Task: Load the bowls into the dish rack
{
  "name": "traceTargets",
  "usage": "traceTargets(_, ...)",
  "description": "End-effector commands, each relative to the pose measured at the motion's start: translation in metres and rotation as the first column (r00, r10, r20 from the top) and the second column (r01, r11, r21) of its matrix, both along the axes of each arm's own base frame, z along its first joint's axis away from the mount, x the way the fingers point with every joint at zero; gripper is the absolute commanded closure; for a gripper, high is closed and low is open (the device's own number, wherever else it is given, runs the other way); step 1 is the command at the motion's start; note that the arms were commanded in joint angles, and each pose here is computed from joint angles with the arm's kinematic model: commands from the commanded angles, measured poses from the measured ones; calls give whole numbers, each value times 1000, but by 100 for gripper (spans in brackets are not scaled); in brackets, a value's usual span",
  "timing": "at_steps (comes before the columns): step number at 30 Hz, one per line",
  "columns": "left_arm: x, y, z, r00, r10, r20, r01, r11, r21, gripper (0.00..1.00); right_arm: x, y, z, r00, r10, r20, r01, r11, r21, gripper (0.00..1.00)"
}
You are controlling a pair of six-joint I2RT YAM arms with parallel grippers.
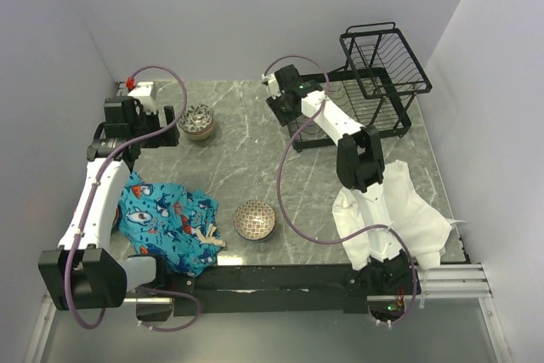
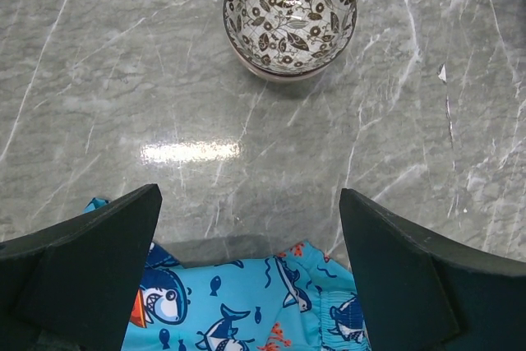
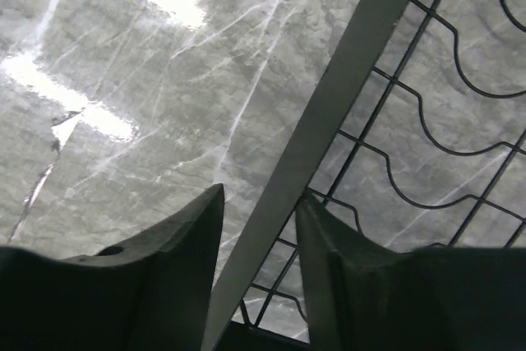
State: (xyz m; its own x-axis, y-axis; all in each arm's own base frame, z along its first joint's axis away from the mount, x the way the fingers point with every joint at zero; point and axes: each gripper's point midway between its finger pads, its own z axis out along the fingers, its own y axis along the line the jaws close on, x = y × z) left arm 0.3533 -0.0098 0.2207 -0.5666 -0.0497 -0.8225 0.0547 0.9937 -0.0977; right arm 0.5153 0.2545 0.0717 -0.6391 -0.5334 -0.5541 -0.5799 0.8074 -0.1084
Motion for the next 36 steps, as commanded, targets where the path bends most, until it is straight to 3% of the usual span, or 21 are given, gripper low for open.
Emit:
traceTargets(1, 4, -3, 13, 998, -6, 57, 7, 1000, -23, 3, -1, 1, 16, 999, 3, 35, -3, 1000, -3, 62)
traceTargets(10, -12, -5, 15, 995, -17, 95, 16, 1000, 15, 3, -19, -7, 12, 999, 17, 42, -13, 995, -98, 100)
traceTargets(17, -26, -13, 14, 991, -50, 121, 43, 997, 60, 3, -68, -11, 26, 998, 65, 9, -63, 992, -113, 100)
traceTargets(25, -32, -14, 12, 987, -54, 149, 46, 997, 60, 3, -146, -12, 17, 974, 187, -126, -199, 976, -89, 100)
traceTargets(30, -36, -10, 11, 986, -66, 154, 50, 994, 102, 3, -198, -12, -5, 905, 336, -260, -372, 922, -103, 100)
traceTargets(36, -38, -8, 9, 985, -64, 160, 46, 993, 112, 3, -228, -21, -11, 826, 497, -265, -541, 831, -127, 100)
